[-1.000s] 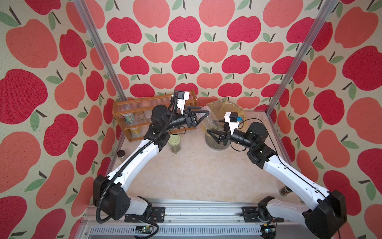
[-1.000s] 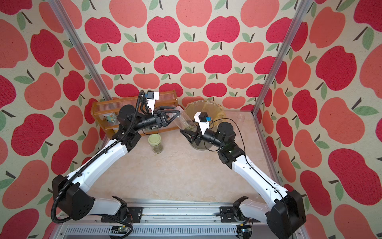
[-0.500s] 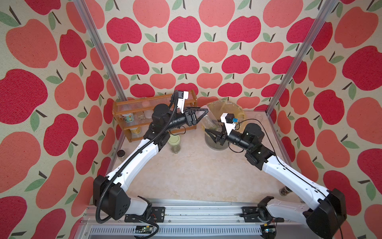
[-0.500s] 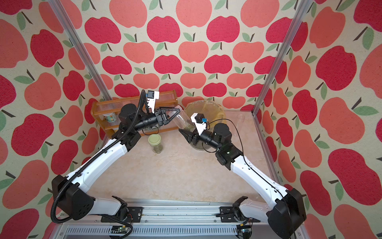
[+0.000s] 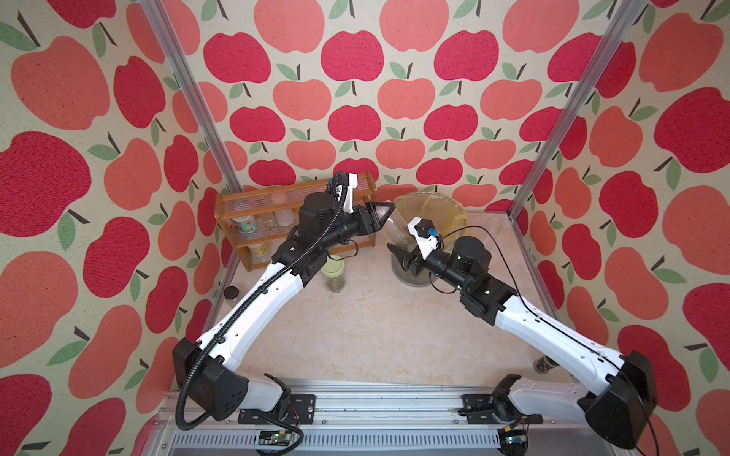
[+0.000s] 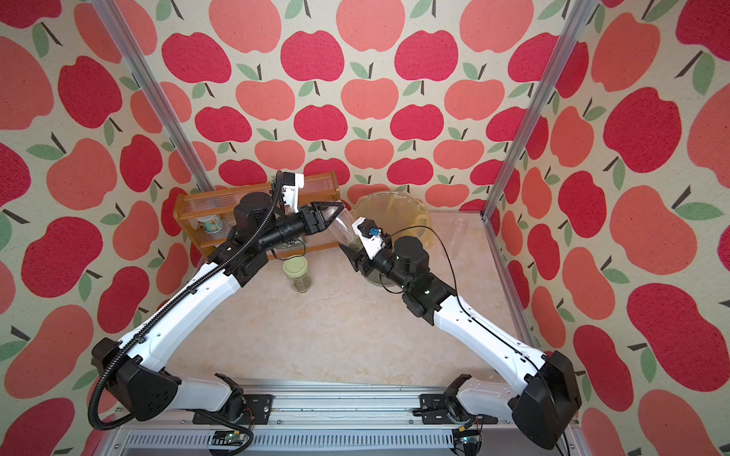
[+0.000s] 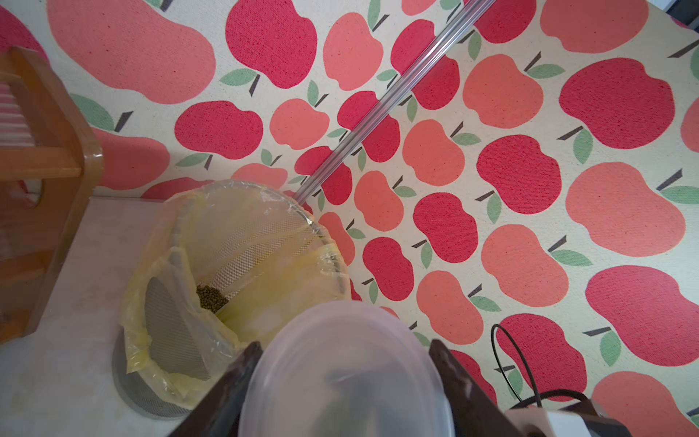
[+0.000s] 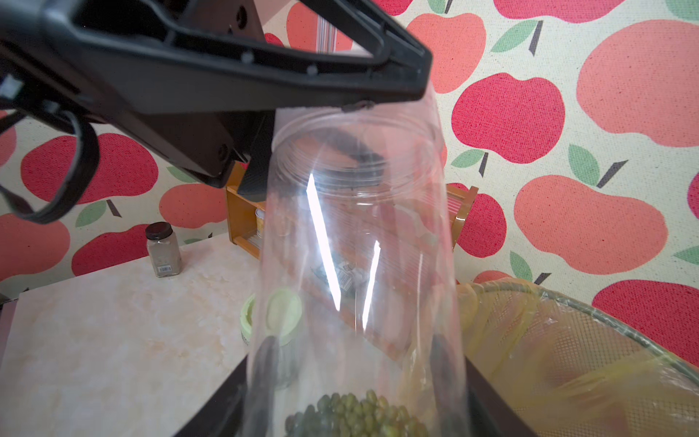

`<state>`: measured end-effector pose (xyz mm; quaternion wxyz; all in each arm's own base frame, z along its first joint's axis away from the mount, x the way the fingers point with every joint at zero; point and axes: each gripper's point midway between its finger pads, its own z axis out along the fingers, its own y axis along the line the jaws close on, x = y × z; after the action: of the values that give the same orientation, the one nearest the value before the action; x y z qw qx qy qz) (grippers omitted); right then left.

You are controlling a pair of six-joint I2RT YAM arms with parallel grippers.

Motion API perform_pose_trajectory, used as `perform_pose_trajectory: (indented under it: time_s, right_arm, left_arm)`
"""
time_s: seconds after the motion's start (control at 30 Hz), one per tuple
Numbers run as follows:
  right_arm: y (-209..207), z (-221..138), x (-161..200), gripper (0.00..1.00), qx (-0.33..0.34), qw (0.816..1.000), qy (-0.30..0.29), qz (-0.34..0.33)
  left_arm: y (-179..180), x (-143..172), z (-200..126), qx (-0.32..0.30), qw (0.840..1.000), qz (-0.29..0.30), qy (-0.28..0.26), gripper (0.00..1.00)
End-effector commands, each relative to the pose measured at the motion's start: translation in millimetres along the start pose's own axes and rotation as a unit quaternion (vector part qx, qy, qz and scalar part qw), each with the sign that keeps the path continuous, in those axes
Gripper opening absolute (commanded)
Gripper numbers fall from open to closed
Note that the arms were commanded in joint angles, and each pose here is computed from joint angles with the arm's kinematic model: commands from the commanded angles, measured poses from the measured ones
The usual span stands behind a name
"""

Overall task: Empty moldy mung beans from jars
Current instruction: Unscrew the lid from the jar.

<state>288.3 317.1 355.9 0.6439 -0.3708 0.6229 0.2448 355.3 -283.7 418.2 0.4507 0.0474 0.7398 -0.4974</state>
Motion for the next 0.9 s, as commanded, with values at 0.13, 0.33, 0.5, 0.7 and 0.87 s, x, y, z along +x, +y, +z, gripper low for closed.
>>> perform_pose_trajectory:
  time_s: [0.13,0.33,0.5,0.7,0.87]
  right_arm:
    - [5,4,-12,0.33,0.017,0.998,0.004,-0.065]
    - [8,14,-18,0.33,0.019,0.996,-0.001,-0.085]
    - [10,15,-20,0.33,0.011,0.997,-0.005,-0.081]
    - [12,4,-13,0.34,0.008,0.997,-0.002,-0.074]
    - [17,-12,-17,0.35,-0.014,0.998,-0.01,-0.054]
  left_arm:
    - [29,-19,-12,-0.104,0.994,0.031,-0.031,0.66]
    - [30,-24,-13,-0.112,0.993,0.031,-0.031,0.66]
    - [43,-37,-26,-0.115,0.992,0.007,-0.047,0.66]
    - [67,-63,-70,-0.148,0.982,0.012,-0.116,0.66]
    - [89,-55,-105,-0.22,0.963,0.071,-0.141,0.68]
